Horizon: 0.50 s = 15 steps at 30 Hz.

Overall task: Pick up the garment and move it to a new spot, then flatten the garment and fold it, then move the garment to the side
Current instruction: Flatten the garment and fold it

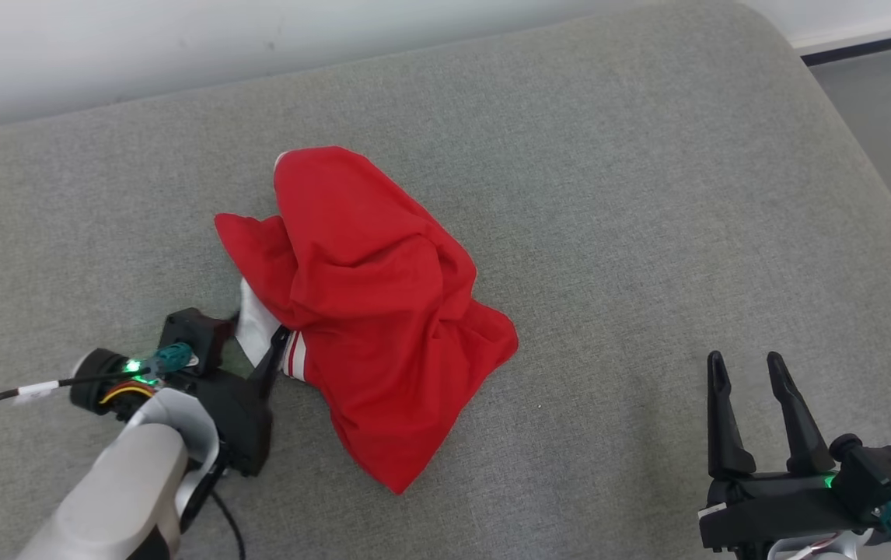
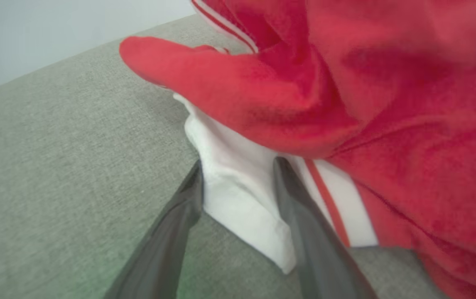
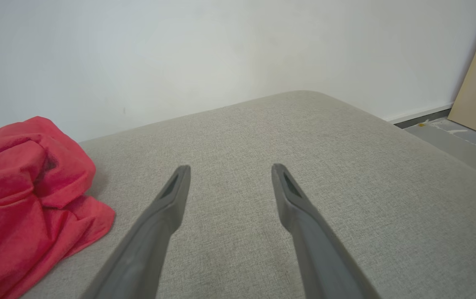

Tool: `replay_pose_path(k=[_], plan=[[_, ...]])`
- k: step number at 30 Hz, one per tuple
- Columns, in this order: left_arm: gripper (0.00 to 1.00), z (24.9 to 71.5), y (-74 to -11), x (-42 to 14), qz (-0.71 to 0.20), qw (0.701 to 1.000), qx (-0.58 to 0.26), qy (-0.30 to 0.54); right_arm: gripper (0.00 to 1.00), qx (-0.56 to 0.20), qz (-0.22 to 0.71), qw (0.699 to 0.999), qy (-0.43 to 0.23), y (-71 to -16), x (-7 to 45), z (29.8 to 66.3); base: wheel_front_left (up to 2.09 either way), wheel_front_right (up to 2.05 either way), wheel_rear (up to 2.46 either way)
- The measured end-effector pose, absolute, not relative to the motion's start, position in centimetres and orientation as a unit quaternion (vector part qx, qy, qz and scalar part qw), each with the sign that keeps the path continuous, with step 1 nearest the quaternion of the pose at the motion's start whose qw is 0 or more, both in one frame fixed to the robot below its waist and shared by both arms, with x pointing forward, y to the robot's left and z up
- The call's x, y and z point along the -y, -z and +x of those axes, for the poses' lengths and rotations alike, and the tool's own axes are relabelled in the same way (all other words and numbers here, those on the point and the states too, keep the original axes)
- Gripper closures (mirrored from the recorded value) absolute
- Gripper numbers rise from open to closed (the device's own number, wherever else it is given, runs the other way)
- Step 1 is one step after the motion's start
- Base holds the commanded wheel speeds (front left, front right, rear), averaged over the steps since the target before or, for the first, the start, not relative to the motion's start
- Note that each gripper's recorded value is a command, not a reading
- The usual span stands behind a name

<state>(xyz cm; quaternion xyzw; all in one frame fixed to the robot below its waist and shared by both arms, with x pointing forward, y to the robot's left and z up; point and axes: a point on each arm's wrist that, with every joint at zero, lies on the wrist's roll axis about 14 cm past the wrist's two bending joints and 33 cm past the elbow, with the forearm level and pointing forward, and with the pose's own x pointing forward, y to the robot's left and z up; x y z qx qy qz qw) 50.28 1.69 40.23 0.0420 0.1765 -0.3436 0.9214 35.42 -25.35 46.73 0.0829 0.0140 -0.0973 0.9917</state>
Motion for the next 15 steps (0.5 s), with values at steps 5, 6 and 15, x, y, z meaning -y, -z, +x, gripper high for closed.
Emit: replay_pose_path(k=[5, 6, 15], plan=[[1.0, 50.3, -41.9, -1.8, 0.031, 0.928, -0.149, 0.341, 0.0, -0.01, 0.083, 0.992, 0.095, -46.9, 25.2, 35.3, 0.0, 0.0, 0.0], [1.0, 50.4, -42.4, -2.0, 0.029, 0.93, -0.142, 0.338, 0.0, -0.01, 0.083, 0.992, 0.091, -46.9, 25.0, 35.4, 0.0, 0.0, 0.0], [1.0, 49.4, -46.7, -5.8, -0.011, 0.958, -0.077, 0.275, 0.0, -0.007, 0.087, 0.995, 0.052, -47.0, 22.6, 36.4, 0.0, 0.0, 0.0]])
